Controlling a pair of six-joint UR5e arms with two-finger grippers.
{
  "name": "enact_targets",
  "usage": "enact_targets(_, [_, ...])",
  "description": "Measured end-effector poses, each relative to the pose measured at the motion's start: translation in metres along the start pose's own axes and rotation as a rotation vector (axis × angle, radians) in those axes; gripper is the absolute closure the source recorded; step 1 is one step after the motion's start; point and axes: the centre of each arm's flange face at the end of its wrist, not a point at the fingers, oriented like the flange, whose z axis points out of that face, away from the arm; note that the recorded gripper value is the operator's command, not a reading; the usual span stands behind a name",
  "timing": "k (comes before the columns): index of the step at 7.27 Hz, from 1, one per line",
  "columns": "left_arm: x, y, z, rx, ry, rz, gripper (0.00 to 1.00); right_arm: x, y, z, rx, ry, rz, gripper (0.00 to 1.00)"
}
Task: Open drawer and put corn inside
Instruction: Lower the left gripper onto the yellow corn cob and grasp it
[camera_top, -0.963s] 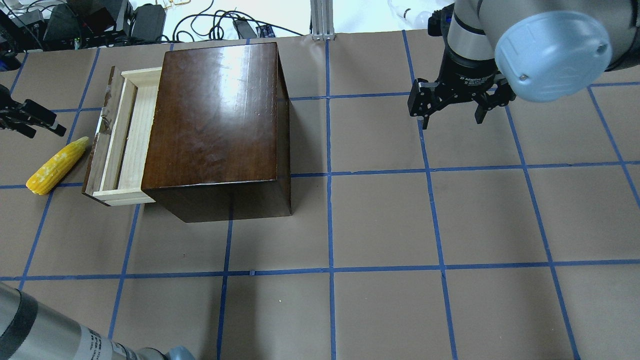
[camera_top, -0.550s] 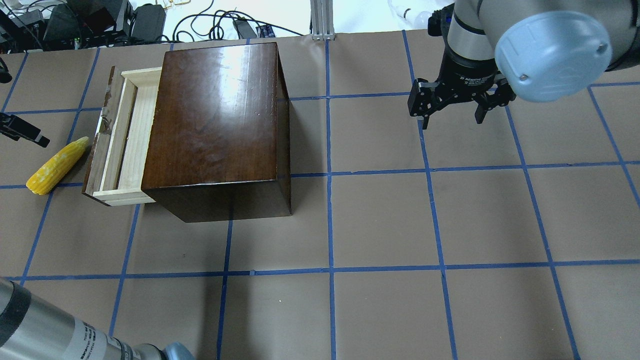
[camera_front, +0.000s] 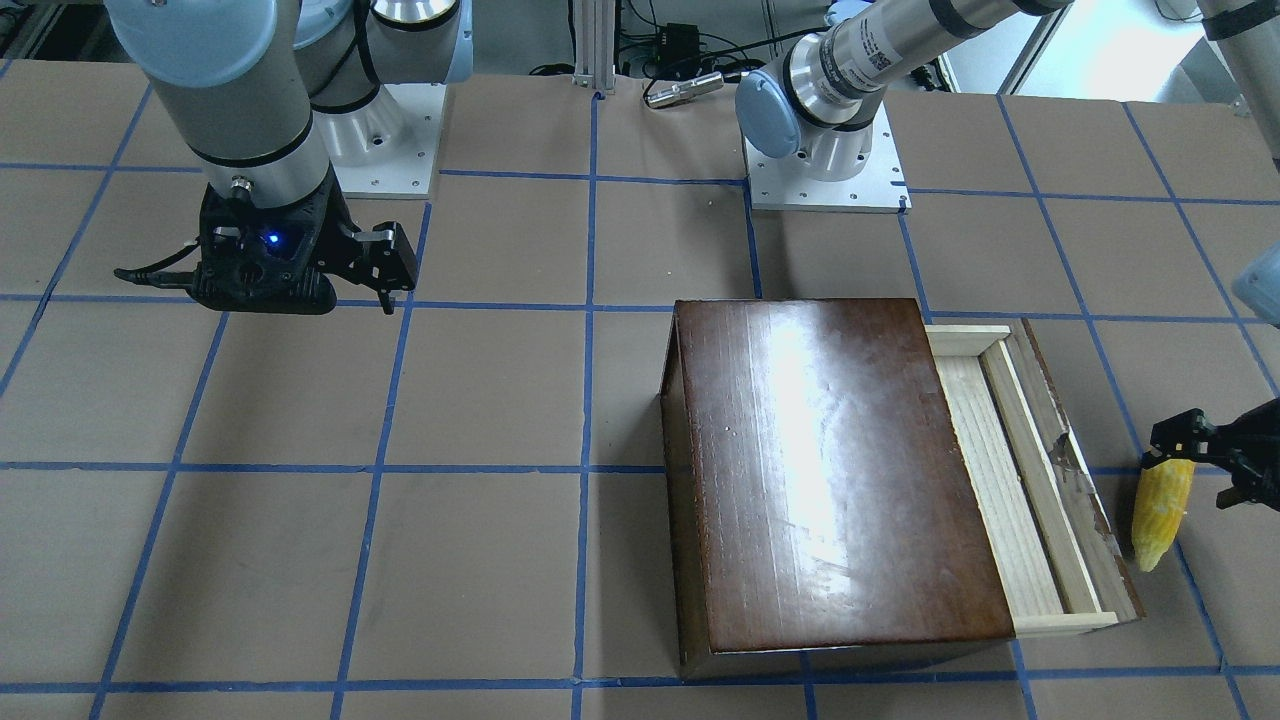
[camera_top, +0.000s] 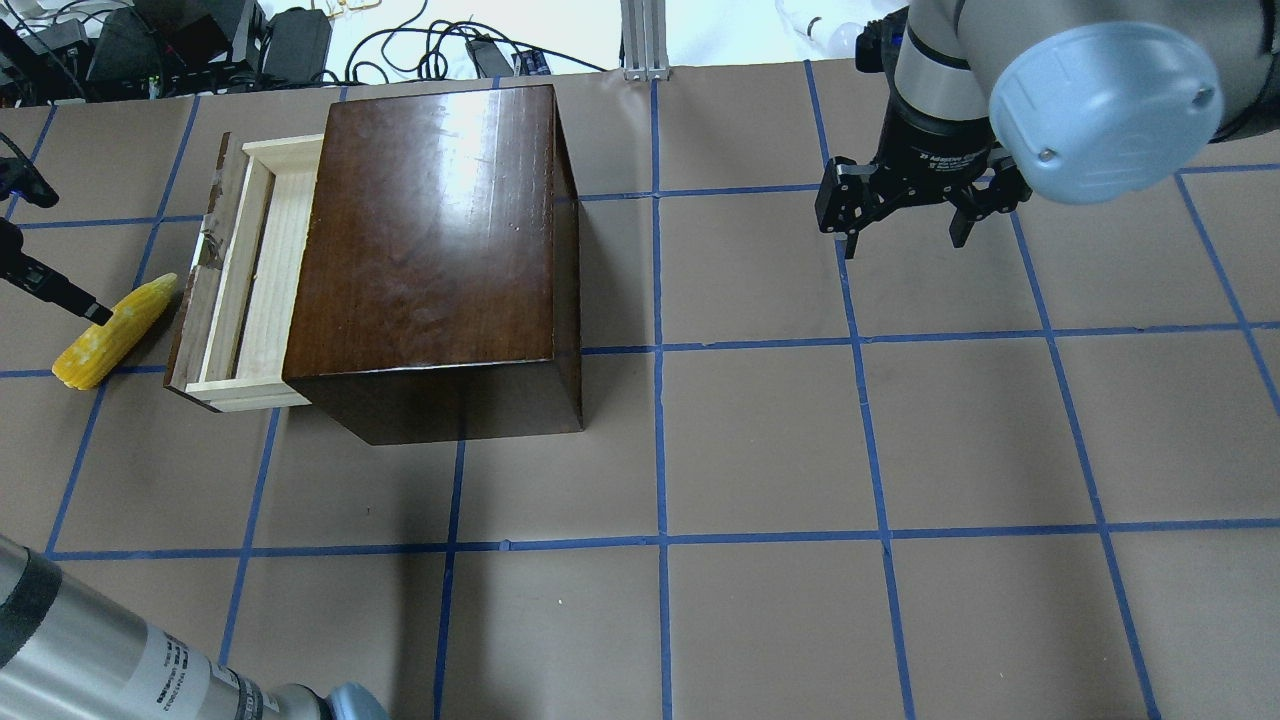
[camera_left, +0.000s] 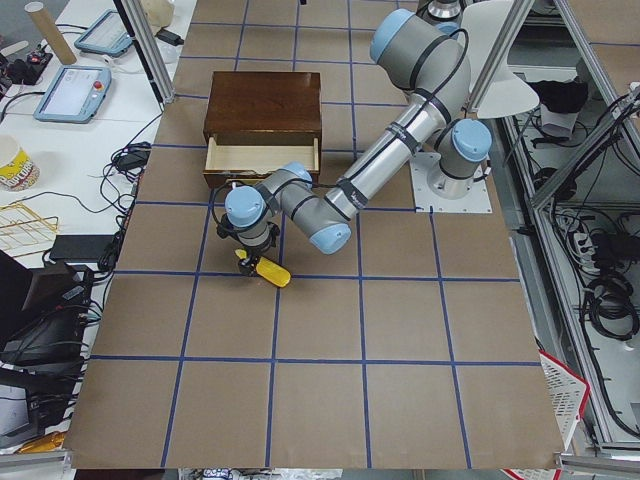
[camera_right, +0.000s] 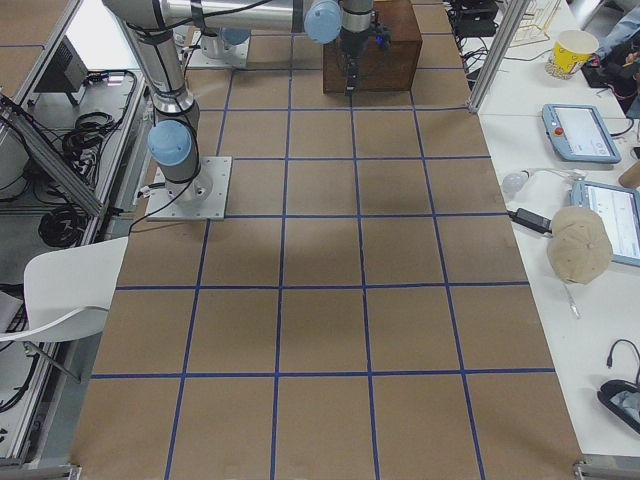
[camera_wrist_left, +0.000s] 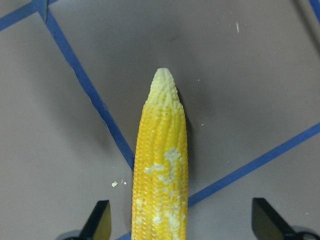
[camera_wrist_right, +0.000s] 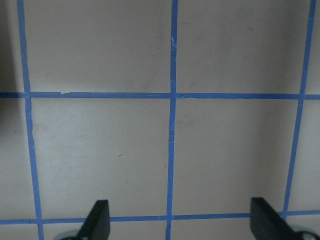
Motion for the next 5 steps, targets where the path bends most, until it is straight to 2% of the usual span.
enact_targets(2, [-0.002, 0.006, 0.016, -0.005, -0.004, 0.022, 0.00, 0.000, 0.000, 0.000, 0.000, 0.000, 0.000, 0.00])
enact_targets(3, [-0.003, 0.007, 0.023, -0.008, 0.002, 0.030, 0.21, 0.000, 0.000, 0.000, 0.000, 0.000, 0.000, 0.00])
enact_targets(4, [-0.004, 0.007, 0.027, -0.011, 0.007, 0.031, 0.55, 0.000, 0.000, 0.000, 0.000, 0.000, 0.000, 0.00])
enact_targets(5, [-0.006, 0.009, 0.028, -0.022, 0.005, 0.027, 0.79, 0.000, 0.000, 0.000, -0.001, 0.000, 0.000, 0.00])
